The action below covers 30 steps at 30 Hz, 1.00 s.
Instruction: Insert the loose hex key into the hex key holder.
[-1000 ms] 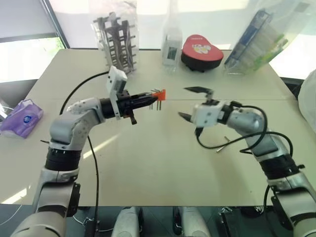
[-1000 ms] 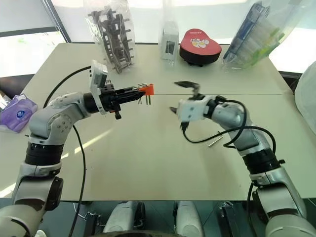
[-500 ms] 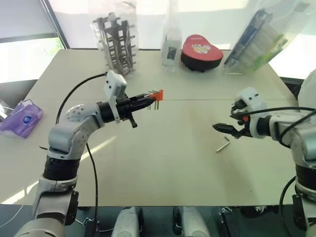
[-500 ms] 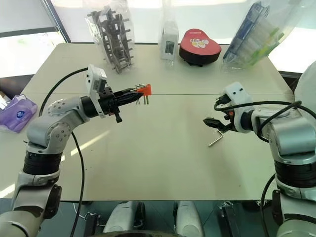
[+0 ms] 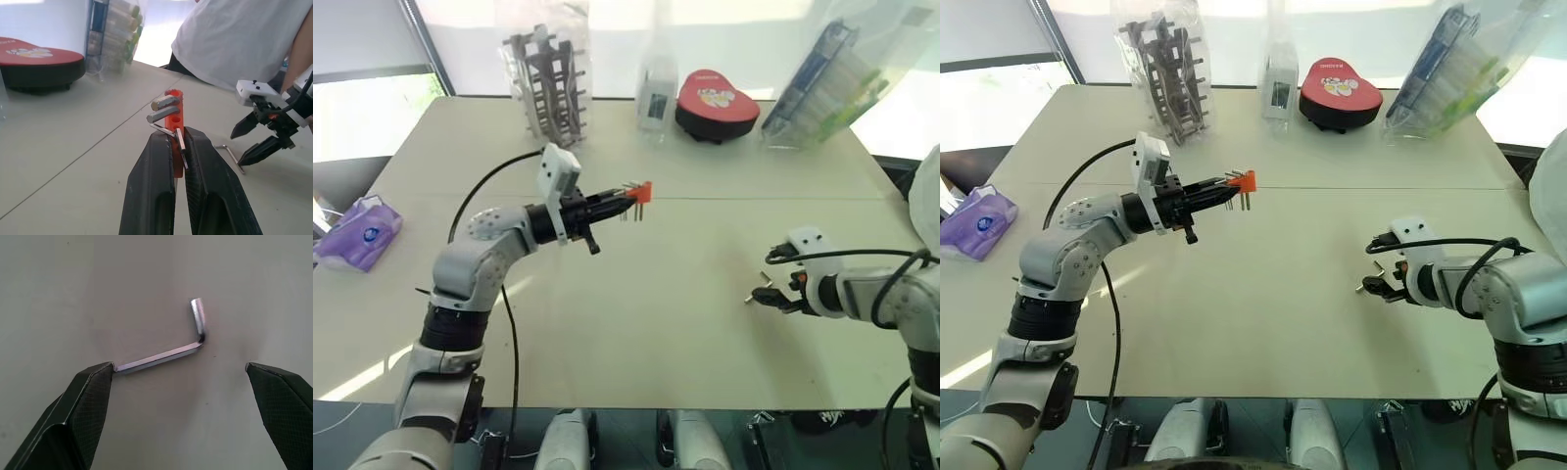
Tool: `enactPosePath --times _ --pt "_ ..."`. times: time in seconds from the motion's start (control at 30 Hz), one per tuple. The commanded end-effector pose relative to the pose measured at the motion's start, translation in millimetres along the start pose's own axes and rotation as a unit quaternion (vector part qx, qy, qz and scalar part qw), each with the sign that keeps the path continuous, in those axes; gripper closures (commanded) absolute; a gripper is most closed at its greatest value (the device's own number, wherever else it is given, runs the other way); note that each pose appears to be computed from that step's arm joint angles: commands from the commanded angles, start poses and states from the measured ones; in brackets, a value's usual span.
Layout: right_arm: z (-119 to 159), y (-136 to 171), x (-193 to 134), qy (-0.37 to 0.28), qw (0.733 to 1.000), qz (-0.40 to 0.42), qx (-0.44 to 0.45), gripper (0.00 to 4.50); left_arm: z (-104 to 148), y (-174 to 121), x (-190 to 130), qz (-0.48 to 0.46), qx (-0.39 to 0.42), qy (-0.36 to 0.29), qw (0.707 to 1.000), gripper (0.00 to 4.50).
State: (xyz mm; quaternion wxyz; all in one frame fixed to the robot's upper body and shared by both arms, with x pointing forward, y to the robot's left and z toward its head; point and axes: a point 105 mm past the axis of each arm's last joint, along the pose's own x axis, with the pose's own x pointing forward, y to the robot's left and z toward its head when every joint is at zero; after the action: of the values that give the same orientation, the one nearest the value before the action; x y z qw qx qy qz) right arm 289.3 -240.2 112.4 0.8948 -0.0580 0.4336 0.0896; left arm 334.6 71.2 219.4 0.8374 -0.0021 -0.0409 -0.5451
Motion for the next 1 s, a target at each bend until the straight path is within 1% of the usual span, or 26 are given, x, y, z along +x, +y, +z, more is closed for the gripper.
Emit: enactPosePath --times 0.03,0.13,0.27,0.37,0.57,0.6,0.63,0.7,0.73,0.77,0.83,0.87,1.0 --pt "19.8 5.9 3.2 -0.026 0.998 -0.016 0.062 0.05 16.7 -2.3 5.6 -0.017 0.032 -0.016 0.999 4.5" --pt "22.8 6.2 9.5 -0.021 0.992 -0.049 0.113 0.05 17.0 -3.1 6.7 -0.02 0.033 -0.018 0.999 4.5" --pt "11.6 8.9 2.2 0.006 0.981 -0.083 0.174 0.05 16.6 -4.9 9.1 -0.022 0.034 -0.021 0.999 4.5" --pt "1.8 6.6 -2.0 0.015 0.976 -0.113 0.186 0.05 16.3 -2.4 8.0 -0.02 0.033 -0.024 0.999 4.5" --pt "-2.8 -1.7 -10.1 0.003 0.972 -0.138 0.191 0.05 14.7 -4.0 13.5 -0.025 0.03 -0.029 0.999 4.5" --pt "-3.1 -1.9 -10.0 0.003 0.971 -0.141 0.192 0.56 15.0 -4.0 14.4 -0.026 0.03 -0.031 0.999 4.5" --pt "-3.3 -1.5 -9.5 0.003 0.971 -0.142 0.193 0.83 15.3 -3.8 15.1 -0.026 0.03 -0.032 0.999 4.5" --pt "-2.4 1.5 -8.3 0.003 0.971 -0.141 0.192 1.85 15.8 -3.1 16.2 -0.027 0.031 -0.033 0.999 4.5" --pt "-2.0 2.8 -7.8 0.003 0.972 -0.14 0.191 2.24 15.8 -2.8 16.7 -0.027 0.031 -0.034 0.999 4.5" --pt "-0.7 4.5 -7.3 0.002 0.973 -0.138 0.188 2.9 16.0 -2.6 17.3 -0.027 0.031 -0.034 0.999 4.5" --pt "3.1 9.4 -6.3 0.0 0.976 -0.129 0.178 3.85 16.2 -2.6 18.4 -0.028 0.031 -0.036 0.999 4.5" --pt "4.5 10.9 -5.8 -0.001 0.976 -0.127 0.175 4.48 16.2 -2.7 18.8 -0.028 0.031 -0.037 0.998 4.5" --pt "14.9 17.6 -8.0 -0.012 0.983 -0.11 0.148 4.48 16.4 -1.5 18.7 -0.027 0.032 -0.038 0.998 4.5"
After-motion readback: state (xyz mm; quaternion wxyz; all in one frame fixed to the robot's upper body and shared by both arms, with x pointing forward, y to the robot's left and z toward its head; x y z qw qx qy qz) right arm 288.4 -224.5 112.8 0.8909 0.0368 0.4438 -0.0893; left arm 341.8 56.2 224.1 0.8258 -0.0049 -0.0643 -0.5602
